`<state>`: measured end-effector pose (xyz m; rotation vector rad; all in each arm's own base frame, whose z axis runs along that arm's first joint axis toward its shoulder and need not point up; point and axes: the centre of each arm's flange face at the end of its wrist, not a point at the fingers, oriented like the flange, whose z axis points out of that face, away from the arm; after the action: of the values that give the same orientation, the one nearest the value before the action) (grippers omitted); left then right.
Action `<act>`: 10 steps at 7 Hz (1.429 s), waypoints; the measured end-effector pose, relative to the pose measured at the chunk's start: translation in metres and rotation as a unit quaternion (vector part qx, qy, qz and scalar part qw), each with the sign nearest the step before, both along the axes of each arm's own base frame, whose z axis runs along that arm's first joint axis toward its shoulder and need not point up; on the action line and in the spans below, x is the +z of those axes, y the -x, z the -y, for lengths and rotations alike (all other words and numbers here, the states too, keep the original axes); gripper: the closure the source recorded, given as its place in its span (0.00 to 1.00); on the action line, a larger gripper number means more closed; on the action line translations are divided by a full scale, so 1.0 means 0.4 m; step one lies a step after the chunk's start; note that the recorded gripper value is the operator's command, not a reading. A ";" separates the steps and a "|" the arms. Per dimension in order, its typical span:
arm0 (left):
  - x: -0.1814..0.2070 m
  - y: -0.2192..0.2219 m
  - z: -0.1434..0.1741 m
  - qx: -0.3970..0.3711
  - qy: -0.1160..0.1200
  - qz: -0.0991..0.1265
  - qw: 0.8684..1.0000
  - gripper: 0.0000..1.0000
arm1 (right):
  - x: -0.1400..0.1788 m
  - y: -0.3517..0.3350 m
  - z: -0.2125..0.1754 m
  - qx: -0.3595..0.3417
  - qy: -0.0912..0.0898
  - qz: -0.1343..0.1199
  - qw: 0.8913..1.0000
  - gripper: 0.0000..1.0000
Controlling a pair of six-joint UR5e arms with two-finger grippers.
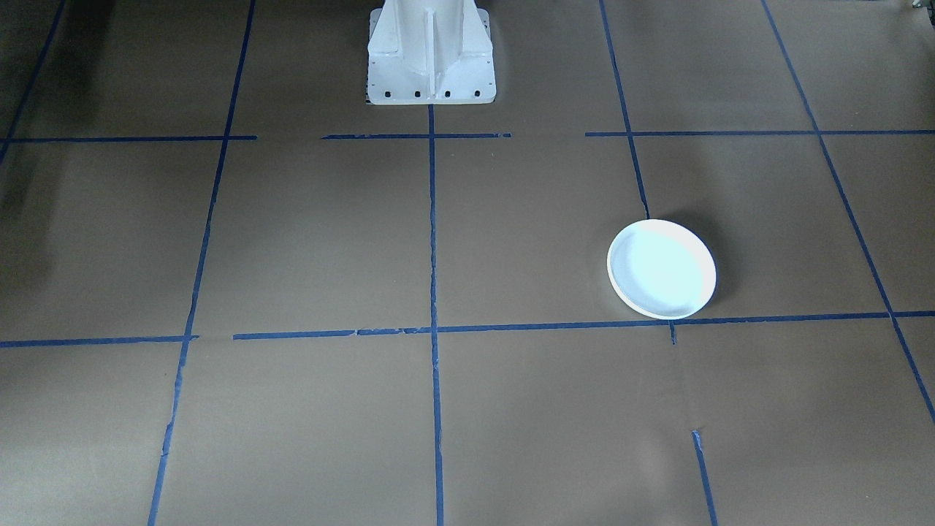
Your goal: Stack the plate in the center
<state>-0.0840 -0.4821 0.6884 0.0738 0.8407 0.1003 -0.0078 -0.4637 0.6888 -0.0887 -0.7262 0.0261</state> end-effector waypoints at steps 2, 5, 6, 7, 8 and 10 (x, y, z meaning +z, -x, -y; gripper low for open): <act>0.001 0.002 -0.001 -0.001 0.001 0.000 1.000 0.00 | 0.000 0.000 0.000 0.000 0.000 0.000 1.000 0.00; 0.013 0.001 -0.015 -0.002 0.007 0.000 1.000 0.00 | 0.000 0.000 0.000 0.000 0.000 0.000 1.000 0.00; 0.017 0.002 -0.019 -0.002 0.009 0.001 1.000 0.00 | -0.001 0.000 0.000 0.000 0.000 0.000 1.000 0.00; 0.018 0.002 -0.021 -0.002 0.009 0.001 1.000 0.00 | -0.001 0.000 0.000 0.000 0.000 0.000 1.000 0.00; 0.018 0.003 -0.021 -0.002 0.009 0.001 1.000 0.00 | -0.001 0.000 0.000 0.000 0.000 0.000 1.000 0.00; 0.011 0.014 -0.021 -0.005 0.007 0.002 1.000 0.00 | -0.001 0.000 0.000 0.000 0.000 0.000 1.000 0.00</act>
<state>-0.0896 -0.4738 0.6928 0.0654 0.8372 0.0857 -0.0078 -0.4637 0.6886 -0.0887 -0.7262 0.0261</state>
